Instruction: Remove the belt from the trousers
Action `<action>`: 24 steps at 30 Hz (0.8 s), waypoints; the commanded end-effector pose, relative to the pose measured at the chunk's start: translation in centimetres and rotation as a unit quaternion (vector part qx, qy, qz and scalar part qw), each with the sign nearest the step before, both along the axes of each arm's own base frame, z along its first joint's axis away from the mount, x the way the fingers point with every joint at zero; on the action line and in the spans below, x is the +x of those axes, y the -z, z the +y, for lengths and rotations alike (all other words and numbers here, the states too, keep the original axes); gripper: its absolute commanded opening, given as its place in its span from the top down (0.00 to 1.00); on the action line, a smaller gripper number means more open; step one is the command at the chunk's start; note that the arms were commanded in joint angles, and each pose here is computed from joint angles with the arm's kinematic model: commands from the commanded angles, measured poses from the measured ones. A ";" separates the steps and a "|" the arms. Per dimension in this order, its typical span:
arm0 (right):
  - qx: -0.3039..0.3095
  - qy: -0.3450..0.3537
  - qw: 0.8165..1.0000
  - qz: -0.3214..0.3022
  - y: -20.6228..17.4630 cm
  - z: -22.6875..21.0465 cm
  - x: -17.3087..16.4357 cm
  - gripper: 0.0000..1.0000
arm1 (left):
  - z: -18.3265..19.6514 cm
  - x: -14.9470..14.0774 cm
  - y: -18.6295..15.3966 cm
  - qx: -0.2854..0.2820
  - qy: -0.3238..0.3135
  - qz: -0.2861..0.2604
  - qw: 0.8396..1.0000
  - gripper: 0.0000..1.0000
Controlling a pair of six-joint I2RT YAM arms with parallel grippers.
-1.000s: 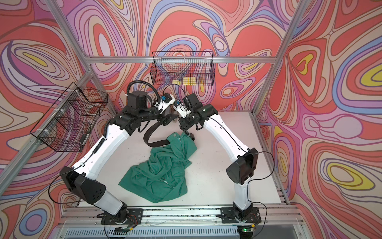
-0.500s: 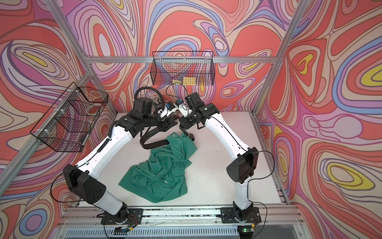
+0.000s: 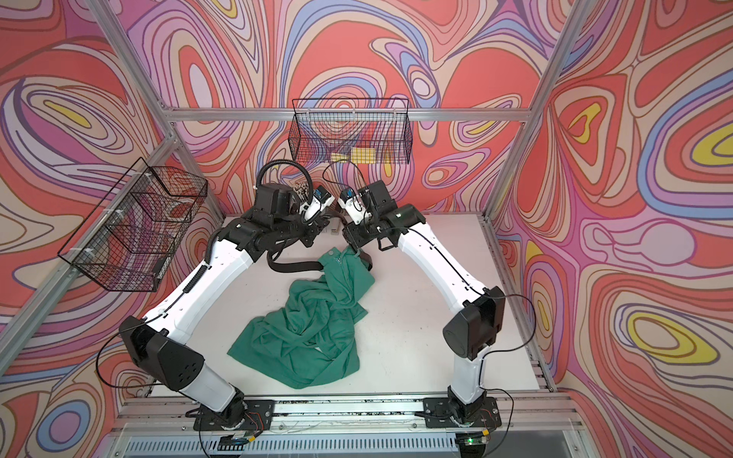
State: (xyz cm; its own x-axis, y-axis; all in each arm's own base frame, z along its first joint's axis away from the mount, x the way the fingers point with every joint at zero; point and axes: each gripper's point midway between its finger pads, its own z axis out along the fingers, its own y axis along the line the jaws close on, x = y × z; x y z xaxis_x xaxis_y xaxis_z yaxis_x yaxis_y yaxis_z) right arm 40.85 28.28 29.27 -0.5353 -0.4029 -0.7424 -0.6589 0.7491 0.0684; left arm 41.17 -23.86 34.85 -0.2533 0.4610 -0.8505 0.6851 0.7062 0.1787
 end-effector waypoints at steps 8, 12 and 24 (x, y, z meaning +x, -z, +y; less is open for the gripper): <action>0.154 0.062 0.977 -0.133 -9.1 -0.8 0.3 0.51 | 0.4 0.3 -3.2 -0.089 -0.077 0.052 0.992 1.00; 0.163 0.062 0.974 -0.148 -9.8 -0.4 1.1 0.50 | 0.2 0.3 -3.3 -0.107 -0.081 0.065 0.989 1.00; 0.154 0.013 0.980 -0.128 -7.6 2.1 2.3 0.51 | -0.3 -0.1 -3.6 -0.129 -0.075 0.082 0.985 1.00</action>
